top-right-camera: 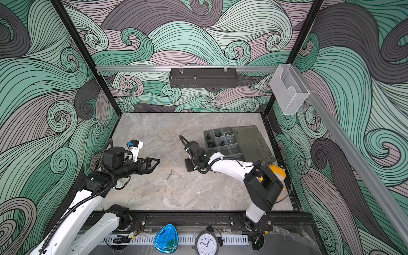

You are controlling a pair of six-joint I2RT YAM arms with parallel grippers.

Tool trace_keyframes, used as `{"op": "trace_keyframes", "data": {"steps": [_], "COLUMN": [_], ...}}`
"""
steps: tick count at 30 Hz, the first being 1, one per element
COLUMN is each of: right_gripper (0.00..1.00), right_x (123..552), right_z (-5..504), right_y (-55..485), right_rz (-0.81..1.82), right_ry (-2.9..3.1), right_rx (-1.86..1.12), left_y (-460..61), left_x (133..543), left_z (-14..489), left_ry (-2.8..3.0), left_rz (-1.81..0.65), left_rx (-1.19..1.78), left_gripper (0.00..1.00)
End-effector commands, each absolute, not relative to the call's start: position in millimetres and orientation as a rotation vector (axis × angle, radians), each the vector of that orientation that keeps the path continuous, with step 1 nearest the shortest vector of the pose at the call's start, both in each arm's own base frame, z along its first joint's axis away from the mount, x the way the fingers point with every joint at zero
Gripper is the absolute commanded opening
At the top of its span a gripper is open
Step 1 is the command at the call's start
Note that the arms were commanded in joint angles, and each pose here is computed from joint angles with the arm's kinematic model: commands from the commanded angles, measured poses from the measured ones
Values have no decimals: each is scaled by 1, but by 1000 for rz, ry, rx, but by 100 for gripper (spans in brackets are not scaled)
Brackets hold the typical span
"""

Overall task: Sort the screws and nuts into containers
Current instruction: Pick up the screw from the center of the table.

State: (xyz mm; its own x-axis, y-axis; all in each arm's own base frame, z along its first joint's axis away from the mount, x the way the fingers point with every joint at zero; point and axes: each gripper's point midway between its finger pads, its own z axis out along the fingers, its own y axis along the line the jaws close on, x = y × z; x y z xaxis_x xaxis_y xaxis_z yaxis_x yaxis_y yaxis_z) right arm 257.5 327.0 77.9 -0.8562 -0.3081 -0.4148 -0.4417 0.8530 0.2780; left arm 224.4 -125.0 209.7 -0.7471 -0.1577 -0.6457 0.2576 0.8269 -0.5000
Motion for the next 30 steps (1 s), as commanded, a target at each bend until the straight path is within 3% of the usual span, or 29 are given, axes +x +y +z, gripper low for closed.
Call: {"op": "trace_keyframes", "data": {"steps": [1,9,30], "right_gripper": [40,42,38], "right_x": [250,252,256], "right_z": [76,56,3], "right_y": [363,407,397], "right_rz": [608,608,235], "right_ry": [2702,2752,2855], "right_rx": [-514,-555,-608], "left_y": [-106,-96,-104], "left_x": [206,179,174], "left_z": [198,209,226], "left_ry": [2411,2386,2256], "left_rz": [-686,-688,-760], "left_rx": [-84,-137,-34], "left_gripper": [99,99,99]}}
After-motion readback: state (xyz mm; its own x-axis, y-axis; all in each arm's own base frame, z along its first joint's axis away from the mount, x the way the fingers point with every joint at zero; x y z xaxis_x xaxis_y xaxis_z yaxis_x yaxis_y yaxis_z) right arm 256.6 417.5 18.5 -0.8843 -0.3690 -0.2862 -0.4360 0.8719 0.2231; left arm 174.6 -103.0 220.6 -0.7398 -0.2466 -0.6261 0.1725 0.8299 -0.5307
